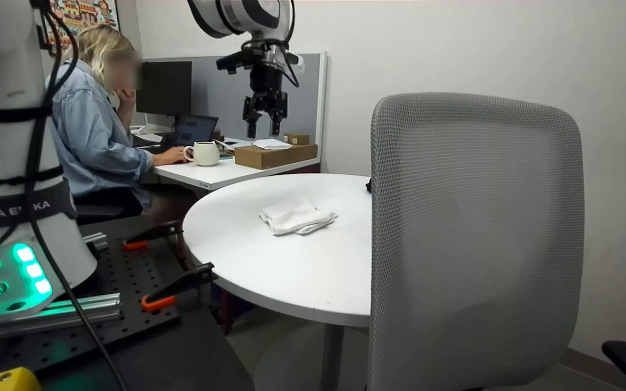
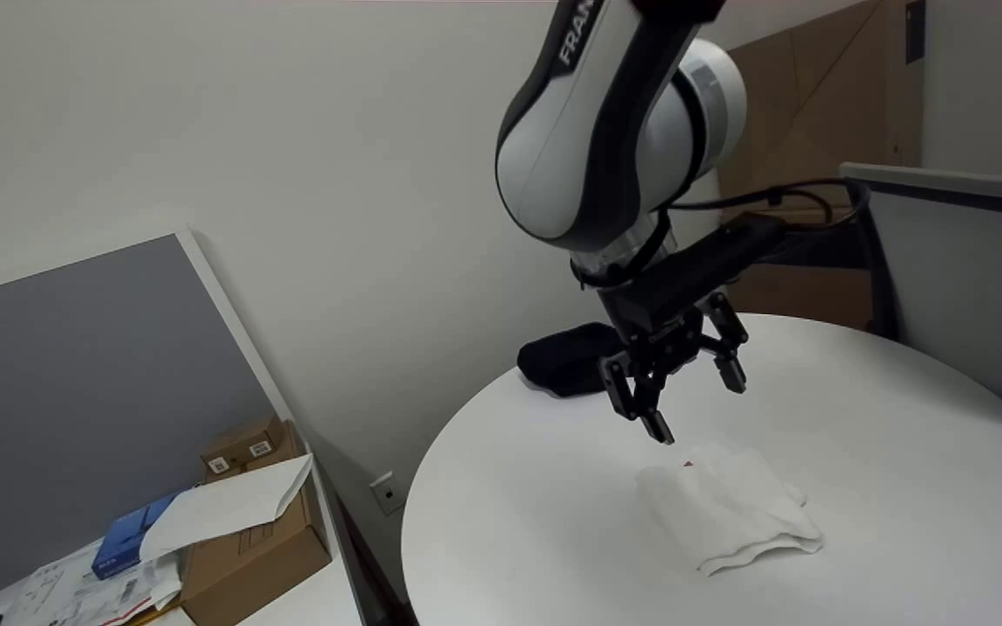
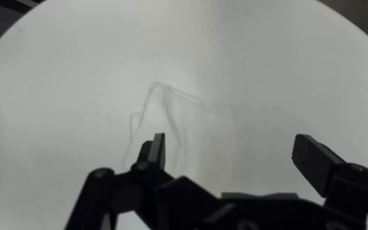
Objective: Wipe the table top with the white towel
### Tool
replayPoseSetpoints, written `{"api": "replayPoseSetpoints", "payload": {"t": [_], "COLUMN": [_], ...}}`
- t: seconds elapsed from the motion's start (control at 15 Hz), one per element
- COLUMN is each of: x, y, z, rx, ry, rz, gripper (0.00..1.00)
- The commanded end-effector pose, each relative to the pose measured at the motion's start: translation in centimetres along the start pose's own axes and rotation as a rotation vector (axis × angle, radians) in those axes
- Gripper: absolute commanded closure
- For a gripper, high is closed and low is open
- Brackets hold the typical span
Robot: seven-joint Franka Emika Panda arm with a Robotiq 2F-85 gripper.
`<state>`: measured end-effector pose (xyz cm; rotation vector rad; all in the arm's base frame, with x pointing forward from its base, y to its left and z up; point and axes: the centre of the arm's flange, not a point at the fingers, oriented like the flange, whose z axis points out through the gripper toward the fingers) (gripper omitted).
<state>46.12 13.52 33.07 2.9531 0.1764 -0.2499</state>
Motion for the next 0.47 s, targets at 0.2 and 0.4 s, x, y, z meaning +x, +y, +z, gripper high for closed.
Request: {"api": "replayPoseSetpoints", "payload": {"t": [0.2, 0.4], "x": [-4.5, -5.0], "y": [0.6, 0.7], "z": [-3.4, -3.1], "rx": [-0.019, -0.022], "ry": [0.027, 0.023], "rz": [0.060, 0.067], "gripper": [0.00, 0.00]}}
